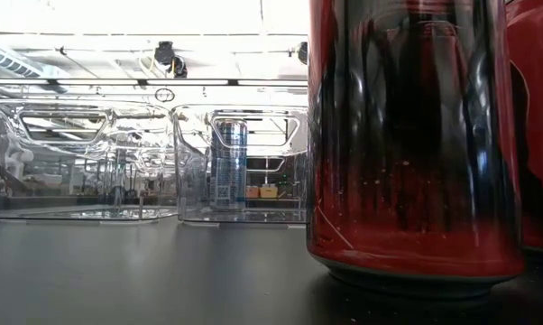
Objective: Sort soda cans
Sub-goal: Put the blue soda can into the middle transparent bin
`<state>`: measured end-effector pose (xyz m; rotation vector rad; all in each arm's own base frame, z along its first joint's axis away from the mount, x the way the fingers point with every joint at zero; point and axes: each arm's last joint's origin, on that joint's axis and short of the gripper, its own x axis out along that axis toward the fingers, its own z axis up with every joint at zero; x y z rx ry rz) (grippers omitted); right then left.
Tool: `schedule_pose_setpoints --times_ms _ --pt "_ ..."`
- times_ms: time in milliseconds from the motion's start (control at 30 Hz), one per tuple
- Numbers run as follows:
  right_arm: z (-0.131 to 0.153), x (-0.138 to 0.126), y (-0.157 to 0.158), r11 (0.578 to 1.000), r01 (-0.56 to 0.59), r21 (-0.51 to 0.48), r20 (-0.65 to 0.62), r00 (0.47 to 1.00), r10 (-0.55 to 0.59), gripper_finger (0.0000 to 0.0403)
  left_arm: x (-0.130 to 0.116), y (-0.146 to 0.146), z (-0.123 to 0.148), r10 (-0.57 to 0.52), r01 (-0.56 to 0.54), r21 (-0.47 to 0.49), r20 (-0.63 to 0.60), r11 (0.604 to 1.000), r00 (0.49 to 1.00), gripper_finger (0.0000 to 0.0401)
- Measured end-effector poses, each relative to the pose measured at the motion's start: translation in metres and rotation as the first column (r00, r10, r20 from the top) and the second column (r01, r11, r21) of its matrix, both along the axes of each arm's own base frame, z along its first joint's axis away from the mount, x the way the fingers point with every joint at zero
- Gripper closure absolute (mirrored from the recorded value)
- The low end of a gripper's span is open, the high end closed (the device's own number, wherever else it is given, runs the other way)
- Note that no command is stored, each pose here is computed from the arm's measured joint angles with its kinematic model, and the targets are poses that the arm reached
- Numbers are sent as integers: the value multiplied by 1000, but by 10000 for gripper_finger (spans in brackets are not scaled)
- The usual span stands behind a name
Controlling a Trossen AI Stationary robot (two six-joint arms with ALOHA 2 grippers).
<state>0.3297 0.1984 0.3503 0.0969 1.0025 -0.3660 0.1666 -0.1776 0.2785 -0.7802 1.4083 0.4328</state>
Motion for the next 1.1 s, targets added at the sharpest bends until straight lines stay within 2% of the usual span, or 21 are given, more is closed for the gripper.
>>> schedule_pose_setpoints --times_ms 367,667,867,1100 --pt "0 0 0 1000 5 2 1 1000 -5 74 5 25 21 -43 47 -22 154 999 987 152" --pt "-1 -1 -3 997 73 -4 11 997 -73 74 20 47 37 -120 137 -27 327 990 937 152" --pt "-1 -1 -6 992 129 11 12 992 -129 74 31 73 50 -152 170 -1 449 985 880 152" --pt "-1 -3 -7 980 197 28 27 980 -198 74 46 112 52 -194 205 29 474 978 859 152"
